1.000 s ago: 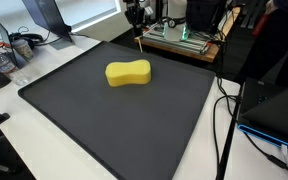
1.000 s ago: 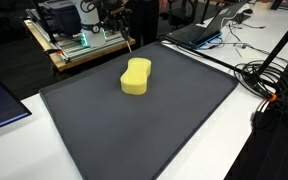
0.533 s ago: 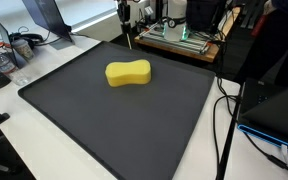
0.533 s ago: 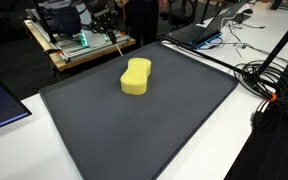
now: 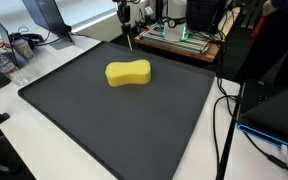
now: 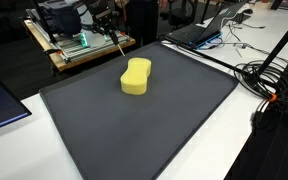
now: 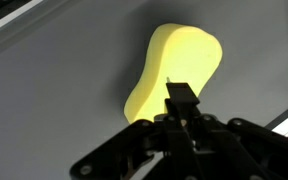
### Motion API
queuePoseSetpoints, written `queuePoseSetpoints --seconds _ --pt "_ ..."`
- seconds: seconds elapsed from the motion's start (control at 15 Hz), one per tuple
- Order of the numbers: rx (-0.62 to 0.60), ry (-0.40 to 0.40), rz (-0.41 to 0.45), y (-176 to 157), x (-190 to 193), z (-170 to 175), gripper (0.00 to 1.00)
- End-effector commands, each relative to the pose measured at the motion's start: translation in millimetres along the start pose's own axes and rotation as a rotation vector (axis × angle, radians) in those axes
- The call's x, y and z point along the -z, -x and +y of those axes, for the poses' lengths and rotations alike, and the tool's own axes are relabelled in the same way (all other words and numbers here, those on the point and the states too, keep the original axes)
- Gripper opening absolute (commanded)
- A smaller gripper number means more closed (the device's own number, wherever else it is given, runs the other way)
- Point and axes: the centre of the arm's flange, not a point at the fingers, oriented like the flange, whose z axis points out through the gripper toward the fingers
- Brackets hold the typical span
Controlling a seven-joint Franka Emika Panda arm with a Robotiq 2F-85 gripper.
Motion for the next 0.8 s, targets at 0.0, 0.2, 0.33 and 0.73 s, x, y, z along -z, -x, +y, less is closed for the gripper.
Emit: queuePoseSetpoints --seconds 0.0,0.2,0.33,0.73 --pt "-0.036 -0.092 -0.014 -40.9 -12.1 21.1 0.03" --pt "-0.080 -0.138 0.018 -70.7 -11.8 47.1 0.03" --pt "-0.085 -0.140 0.042 -90.7 -12.6 59.8 0.03" --pt "-0.072 -0.156 0.027 -154.7 -17.1 72.6 0.03"
